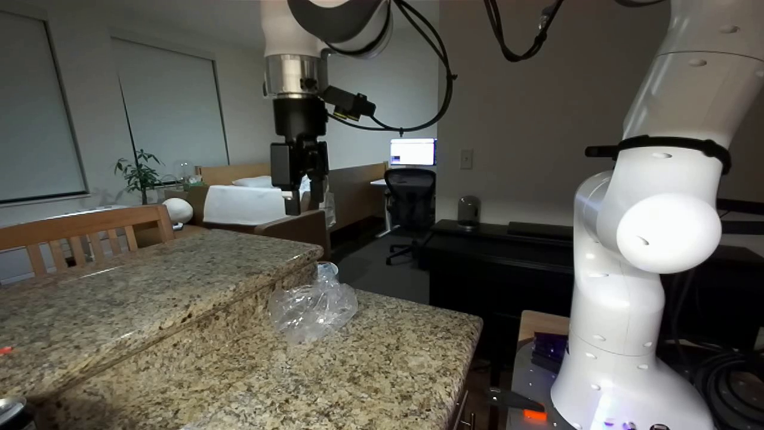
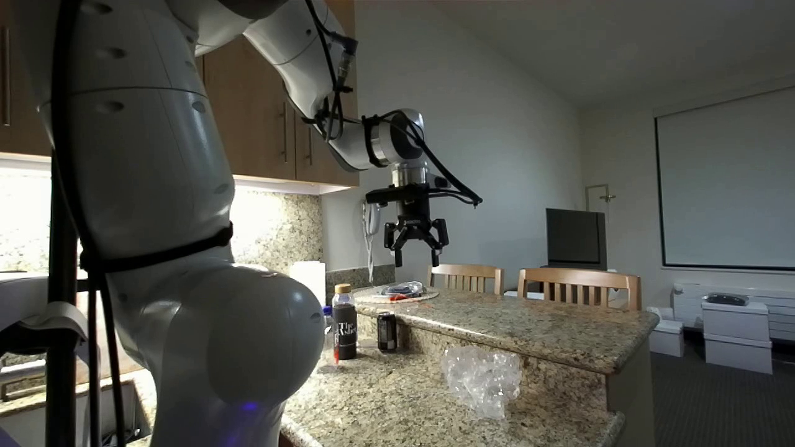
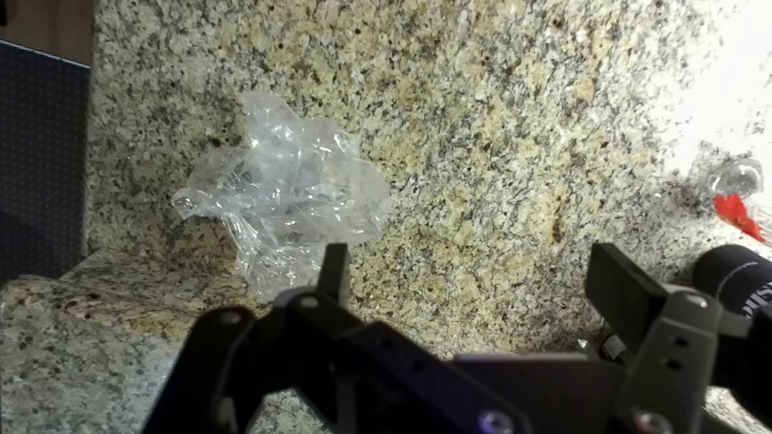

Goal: Move the plastic to the top part of the table.

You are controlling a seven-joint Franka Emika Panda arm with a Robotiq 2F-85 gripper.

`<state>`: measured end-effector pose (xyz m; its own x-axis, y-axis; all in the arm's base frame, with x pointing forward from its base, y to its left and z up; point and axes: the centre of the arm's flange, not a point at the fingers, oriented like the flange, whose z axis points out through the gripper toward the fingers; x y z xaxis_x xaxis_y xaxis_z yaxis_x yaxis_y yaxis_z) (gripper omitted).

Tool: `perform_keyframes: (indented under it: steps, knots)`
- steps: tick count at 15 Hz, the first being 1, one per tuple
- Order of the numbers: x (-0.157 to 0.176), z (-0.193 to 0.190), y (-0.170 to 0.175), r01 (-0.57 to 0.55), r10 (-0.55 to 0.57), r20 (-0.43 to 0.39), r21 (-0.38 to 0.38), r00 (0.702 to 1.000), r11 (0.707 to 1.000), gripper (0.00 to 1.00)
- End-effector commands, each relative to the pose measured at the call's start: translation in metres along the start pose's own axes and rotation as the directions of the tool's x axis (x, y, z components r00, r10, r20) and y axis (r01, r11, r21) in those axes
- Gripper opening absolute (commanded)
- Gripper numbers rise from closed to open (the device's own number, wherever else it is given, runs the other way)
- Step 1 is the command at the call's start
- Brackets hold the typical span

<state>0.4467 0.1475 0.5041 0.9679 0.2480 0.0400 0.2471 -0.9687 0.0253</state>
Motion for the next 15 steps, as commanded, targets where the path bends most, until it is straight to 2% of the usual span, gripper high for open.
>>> perform_keyframes:
  steps: [1, 5, 11, 13, 15]
  knots:
    - [-0.008, 0.009, 0.026, -0.031, 0.031, -0.022, -0.01, 0.999, 0.999, 1.0]
    - [-0.017, 0.035, 0.068, -0.06, 0.06, -0.05, -0.002, 0.997, 0.998, 1.0]
    - [-0.026, 0.088, 0.13, -0.085, 0.079, -0.082, -0.075, 0.994, 0.994, 1.0]
    - [-0.029, 0.105, 0.144, -0.074, 0.065, -0.11, -0.085, 0.992, 0.994, 1.0]
    - [-0.048, 0.106, 0.164, -0.074, 0.06, -0.162, -0.084, 0.985, 0.994, 1.0]
